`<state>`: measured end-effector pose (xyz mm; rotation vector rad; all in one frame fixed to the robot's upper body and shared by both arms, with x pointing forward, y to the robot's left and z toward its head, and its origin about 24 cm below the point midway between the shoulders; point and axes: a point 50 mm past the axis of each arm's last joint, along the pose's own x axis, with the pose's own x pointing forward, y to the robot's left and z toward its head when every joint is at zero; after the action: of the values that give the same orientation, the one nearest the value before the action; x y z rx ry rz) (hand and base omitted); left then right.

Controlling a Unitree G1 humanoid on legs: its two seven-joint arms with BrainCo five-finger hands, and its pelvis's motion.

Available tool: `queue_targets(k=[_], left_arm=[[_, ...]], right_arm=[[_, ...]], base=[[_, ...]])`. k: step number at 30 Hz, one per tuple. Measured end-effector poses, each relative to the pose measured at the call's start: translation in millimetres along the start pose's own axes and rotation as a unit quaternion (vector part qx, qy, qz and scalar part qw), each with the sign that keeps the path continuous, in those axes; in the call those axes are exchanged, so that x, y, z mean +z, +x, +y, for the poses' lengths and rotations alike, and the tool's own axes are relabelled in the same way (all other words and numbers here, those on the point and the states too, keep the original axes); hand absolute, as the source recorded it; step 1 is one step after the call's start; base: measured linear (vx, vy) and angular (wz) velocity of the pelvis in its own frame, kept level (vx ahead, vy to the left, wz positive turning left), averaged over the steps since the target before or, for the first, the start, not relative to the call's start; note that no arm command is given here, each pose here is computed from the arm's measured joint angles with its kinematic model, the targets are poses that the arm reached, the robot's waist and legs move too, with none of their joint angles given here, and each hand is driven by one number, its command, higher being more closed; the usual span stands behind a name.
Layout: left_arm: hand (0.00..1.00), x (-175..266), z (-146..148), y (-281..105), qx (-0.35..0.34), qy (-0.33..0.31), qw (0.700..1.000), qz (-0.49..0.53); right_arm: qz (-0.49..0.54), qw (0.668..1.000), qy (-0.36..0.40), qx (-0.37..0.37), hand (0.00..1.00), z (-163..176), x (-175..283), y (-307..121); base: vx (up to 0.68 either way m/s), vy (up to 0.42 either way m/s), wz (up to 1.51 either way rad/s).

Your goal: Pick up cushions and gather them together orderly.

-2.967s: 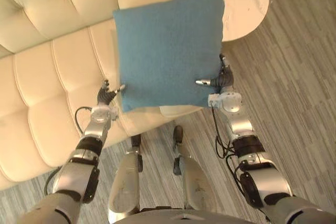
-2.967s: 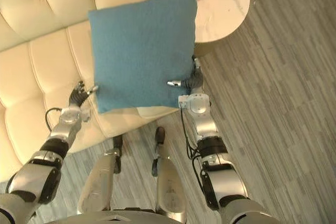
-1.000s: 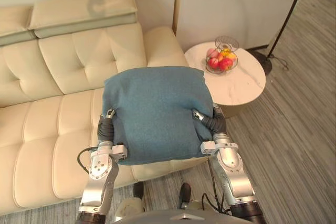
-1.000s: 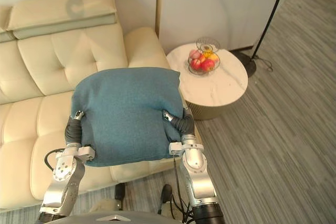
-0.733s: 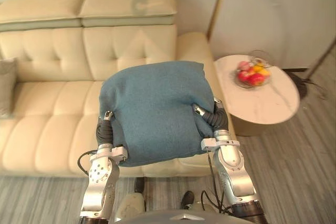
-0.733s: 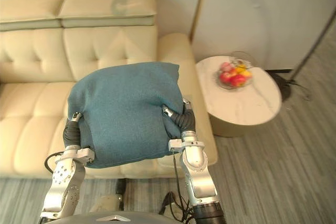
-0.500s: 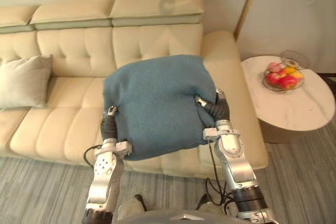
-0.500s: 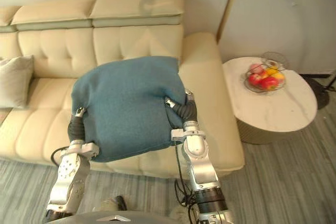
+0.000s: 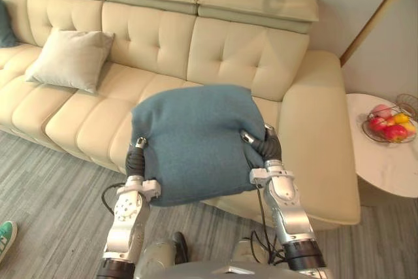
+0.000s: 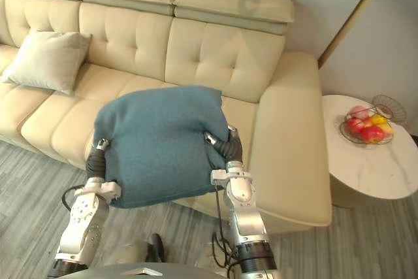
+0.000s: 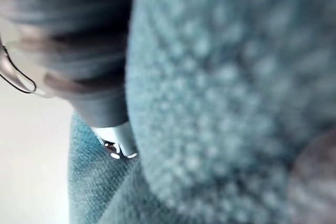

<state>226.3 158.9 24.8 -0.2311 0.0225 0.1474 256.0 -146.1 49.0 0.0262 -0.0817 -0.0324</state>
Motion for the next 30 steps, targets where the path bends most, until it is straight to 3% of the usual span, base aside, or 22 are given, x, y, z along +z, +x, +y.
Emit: queue_targets(k=[6,14,22,26,30], left_arm=[[1.0,1.6,-7.0,-3.8,-0.015,0.005,1.0,-0.004],[1.0,5.3,-13.7,-23.5,-0.021,-0.027,0.999,-0.01],[1.0,2.4,-21.3,-27.4,-0.023,-0.042,0.999,-0.007],[1.0,-2.5,-7.5,-29.6,-0.011,-0.011,1.0,0.007],[1.0,-6.2,-6.6,-32.9,-0.012,-0.008,1.0,0.016]], right_arm=[[-0.002,1.0,-0.006,0.006,1.0,-6.1,1.8,-2.9],[-0.054,0.999,0.0,-0.002,1.0,-14.7,30.2,-39.8],[-0.043,0.999,-0.004,-0.017,1.0,-21.4,25.6,-48.7],[-0.002,0.999,0.04,-0.034,1.0,-9.2,6.3,-53.4],[0.003,0.999,0.029,-0.031,1.0,-9.6,3.1,-53.6]], base=[[0.11,-0.042,0.24],[0.26,-0.064,-0.03],[0.18,0.24,-0.61],[0.08,0.236,-0.35],[-0.04,0.054,-0.44]])
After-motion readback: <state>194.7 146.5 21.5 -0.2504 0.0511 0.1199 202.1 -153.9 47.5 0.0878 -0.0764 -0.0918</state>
